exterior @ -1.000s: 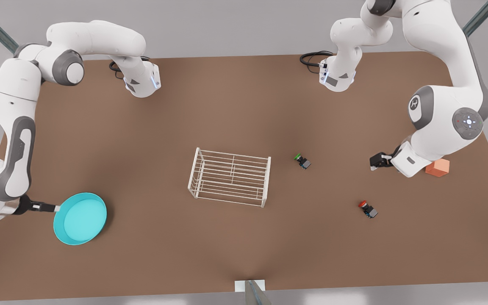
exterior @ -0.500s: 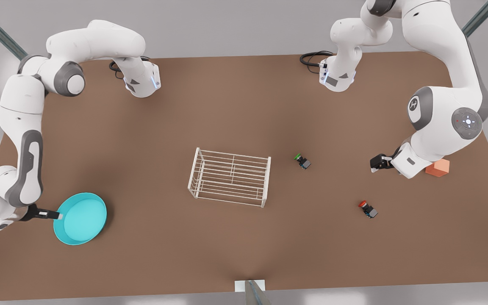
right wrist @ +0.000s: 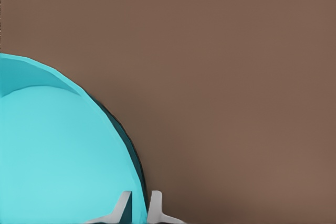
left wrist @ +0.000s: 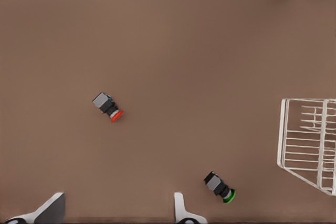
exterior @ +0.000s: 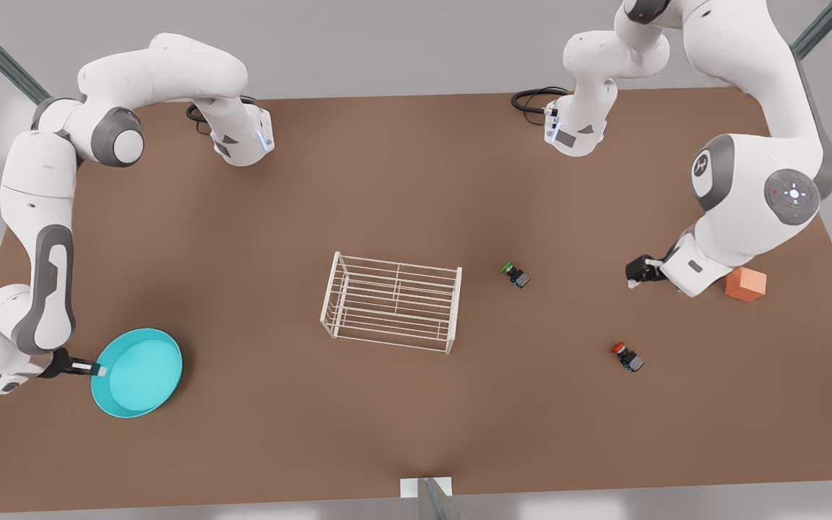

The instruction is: Place the plate on the shelf with right arm and place the red button switch in the plate with left arm

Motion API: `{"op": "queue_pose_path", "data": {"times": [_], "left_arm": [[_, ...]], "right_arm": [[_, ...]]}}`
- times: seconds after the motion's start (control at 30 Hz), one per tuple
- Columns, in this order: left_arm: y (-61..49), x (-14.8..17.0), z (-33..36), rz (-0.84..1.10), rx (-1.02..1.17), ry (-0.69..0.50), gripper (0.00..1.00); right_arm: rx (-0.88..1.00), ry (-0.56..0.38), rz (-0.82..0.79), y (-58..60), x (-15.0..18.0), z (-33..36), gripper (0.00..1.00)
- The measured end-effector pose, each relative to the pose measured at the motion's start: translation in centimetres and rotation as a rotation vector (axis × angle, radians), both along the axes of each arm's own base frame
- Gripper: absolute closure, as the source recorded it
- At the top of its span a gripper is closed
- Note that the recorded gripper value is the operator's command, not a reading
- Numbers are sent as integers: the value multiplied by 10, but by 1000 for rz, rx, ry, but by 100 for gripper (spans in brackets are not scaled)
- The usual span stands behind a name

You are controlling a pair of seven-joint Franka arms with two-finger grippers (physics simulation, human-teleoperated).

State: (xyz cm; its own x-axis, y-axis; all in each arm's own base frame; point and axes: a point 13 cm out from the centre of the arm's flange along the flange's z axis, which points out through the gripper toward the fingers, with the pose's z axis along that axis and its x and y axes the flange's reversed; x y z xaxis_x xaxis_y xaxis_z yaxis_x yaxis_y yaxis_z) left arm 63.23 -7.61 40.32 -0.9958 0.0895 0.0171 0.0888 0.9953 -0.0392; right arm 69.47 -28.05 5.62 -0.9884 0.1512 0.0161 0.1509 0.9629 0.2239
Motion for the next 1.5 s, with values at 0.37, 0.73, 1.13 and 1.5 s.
{"op": "queue_pose_path", "data": {"times": [0.37, 0.73, 1.13, 1.5], "left_arm": [[7, -27, 17, 80, -2, 64, 0], [10, -28, 6, 124, 9, 85, 0], [-2, -38, 7, 129, 19, 113, 0], [-1, -47, -16, 159, 33, 132, 0]], "right_arm": [[61, 39, 27, 17, -9, 23, 81], [194, 43, 85, 69, -7, 97, 82], [409, 144, 376, 281, -20, 189, 81], [451, 245, 617, 472, -70, 248, 80]]}}
